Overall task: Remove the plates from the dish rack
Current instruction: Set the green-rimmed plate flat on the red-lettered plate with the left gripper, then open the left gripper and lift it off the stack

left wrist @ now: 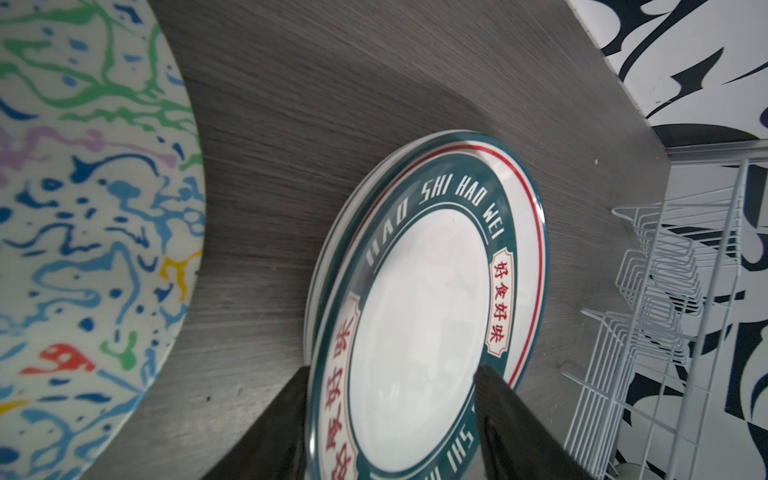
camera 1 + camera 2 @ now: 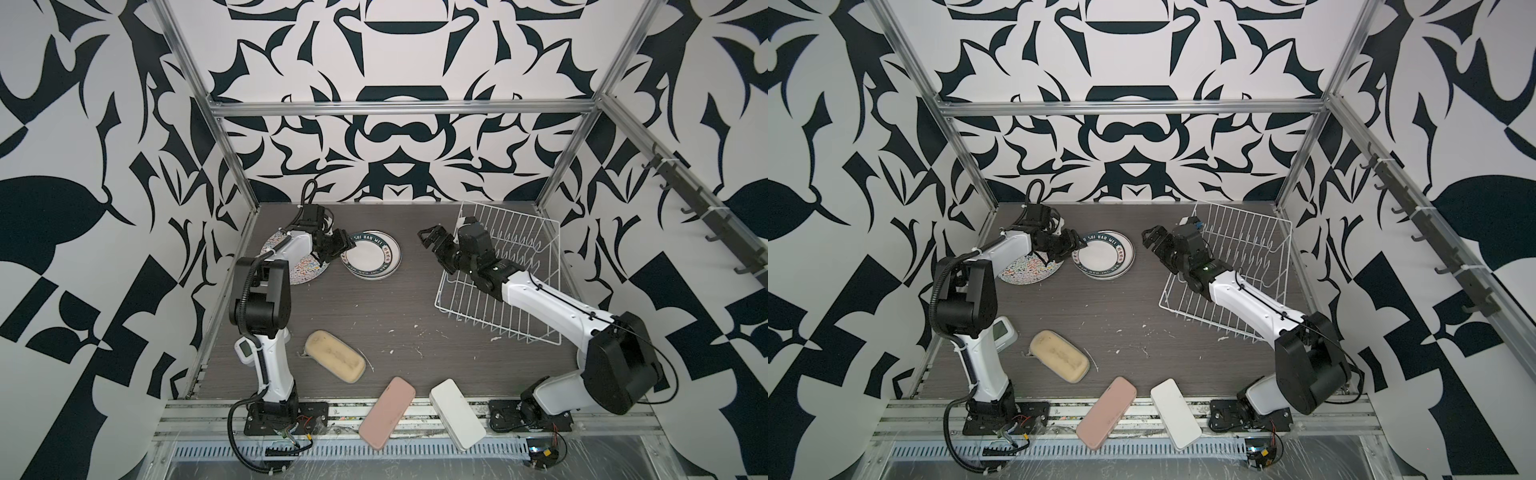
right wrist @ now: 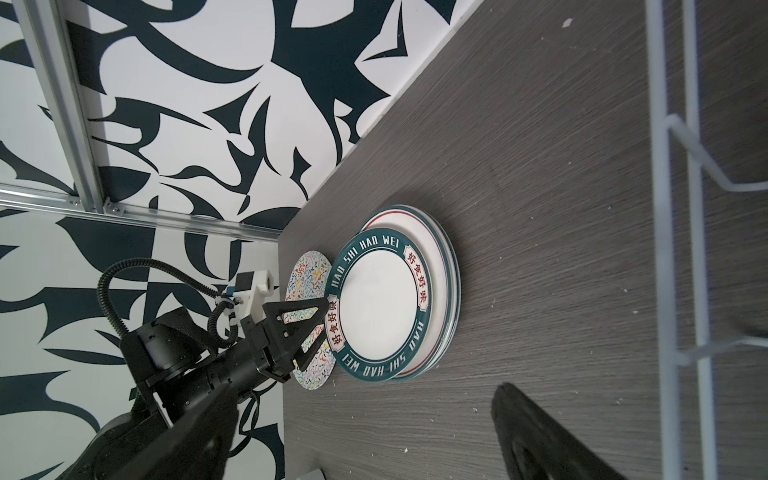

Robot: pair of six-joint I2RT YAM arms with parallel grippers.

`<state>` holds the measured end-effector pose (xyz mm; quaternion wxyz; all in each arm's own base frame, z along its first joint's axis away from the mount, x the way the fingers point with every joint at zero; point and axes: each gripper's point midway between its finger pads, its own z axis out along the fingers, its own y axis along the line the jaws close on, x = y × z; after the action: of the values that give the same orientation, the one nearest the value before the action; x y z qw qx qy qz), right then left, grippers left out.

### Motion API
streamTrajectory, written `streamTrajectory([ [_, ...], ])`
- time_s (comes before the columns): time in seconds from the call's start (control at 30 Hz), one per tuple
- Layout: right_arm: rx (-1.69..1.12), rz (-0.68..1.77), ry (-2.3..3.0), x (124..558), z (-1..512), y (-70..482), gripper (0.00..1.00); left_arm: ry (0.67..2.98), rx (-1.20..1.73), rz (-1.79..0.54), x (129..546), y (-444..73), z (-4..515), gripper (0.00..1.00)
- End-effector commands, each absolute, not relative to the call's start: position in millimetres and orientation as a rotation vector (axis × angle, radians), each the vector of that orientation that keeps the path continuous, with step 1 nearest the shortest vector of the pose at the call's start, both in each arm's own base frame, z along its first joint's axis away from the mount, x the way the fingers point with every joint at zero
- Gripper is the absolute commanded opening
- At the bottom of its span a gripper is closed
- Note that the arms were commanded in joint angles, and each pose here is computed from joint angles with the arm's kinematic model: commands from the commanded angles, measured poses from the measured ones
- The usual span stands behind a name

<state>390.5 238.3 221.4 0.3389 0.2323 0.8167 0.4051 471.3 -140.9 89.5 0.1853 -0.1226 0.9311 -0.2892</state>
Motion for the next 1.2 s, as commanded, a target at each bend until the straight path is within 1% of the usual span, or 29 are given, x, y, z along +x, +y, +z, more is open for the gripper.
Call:
streamTrajectory([
  [0.0,0.588,1.053,2.085,391,234,233,0.99,2.657,-0.328,-0.792,473,-141,85,0.64],
  [0.53,0.592,1.043,2.089,391,231,232,0.99,2.691,-0.285,-0.717,473,-149,83,0.68],
  [0.97,0.594,1.043,2.090,391,231,231,0.99,2.692,-0.264,-0.709,471,-154,88,0.70],
  [1.0,0.593,1.042,2.091,391,231,231,0.99,2.688,-0.261,-0.712,471,-155,89,0.71],
  [1.03,0.594,1.042,2.091,391,231,231,0.99,2.681,-0.259,-0.715,471,-154,92,0.79],
  [1.07,0.592,1.040,2.091,391,231,231,0.99,2.670,-0.251,-0.723,471,-155,95,1.00],
  [1.17,0.576,1.038,2.097,391,229,232,0.99,2.640,-0.235,-0.747,471,-158,107,0.99],
])
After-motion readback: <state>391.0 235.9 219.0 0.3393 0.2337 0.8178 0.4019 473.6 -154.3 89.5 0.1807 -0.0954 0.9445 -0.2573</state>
